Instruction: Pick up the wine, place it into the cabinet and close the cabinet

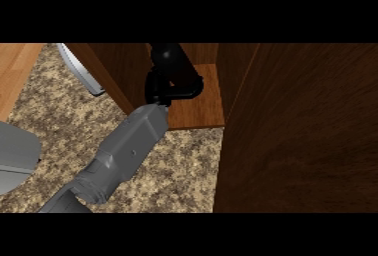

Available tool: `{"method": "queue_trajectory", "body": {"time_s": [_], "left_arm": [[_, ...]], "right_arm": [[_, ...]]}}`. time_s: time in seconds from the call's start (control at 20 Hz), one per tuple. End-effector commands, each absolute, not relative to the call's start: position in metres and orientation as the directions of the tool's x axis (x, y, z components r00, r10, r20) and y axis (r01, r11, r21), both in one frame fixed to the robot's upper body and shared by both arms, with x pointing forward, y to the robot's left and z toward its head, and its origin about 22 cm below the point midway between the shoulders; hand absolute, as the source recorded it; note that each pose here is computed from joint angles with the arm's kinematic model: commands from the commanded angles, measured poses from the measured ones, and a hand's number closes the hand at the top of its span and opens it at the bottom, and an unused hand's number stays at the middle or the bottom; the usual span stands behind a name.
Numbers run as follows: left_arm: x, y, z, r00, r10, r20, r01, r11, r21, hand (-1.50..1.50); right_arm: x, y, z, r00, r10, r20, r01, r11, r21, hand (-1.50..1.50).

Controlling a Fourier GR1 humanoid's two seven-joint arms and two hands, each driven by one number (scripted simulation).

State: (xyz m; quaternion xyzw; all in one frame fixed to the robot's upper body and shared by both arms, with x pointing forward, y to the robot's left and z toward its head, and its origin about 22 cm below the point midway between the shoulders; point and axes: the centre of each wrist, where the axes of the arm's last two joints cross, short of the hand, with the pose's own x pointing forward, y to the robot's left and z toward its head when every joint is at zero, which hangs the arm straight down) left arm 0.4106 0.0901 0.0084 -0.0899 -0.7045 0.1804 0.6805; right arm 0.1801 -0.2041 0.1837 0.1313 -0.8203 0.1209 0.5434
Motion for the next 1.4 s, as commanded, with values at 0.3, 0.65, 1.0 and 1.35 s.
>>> {"method": "queue_trajectory", "body": {"time_s": [0.3,0.65,1.0,1.35], "left_arm": [[0.408,0.087,0.008,-0.029,0.399,0.916,-0.135,0.907,-0.399,1.50],[0.385,0.086,-0.020,-0.043,0.385,0.922,-0.127,0.913,-0.387,1.50],[0.390,0.075,-0.005,-0.022,0.439,0.898,-0.159,0.886,-0.436,1.50],[0.387,0.071,-0.004,-0.087,0.470,0.879,-0.228,0.849,-0.476,-1.50]], "right_arm": [[0.193,-0.197,0.190,-0.382,-0.090,0.920,-0.371,0.926,-0.064,-1.50],[0.187,-0.198,0.180,-0.371,-0.109,0.922,-0.418,0.906,-0.061,-1.50],[0.191,-0.202,0.184,-0.377,-0.110,0.919,-0.400,0.915,-0.054,-1.50],[0.189,-0.196,0.186,-0.382,-0.106,0.918,-0.413,0.908,-0.067,-1.50]]}}
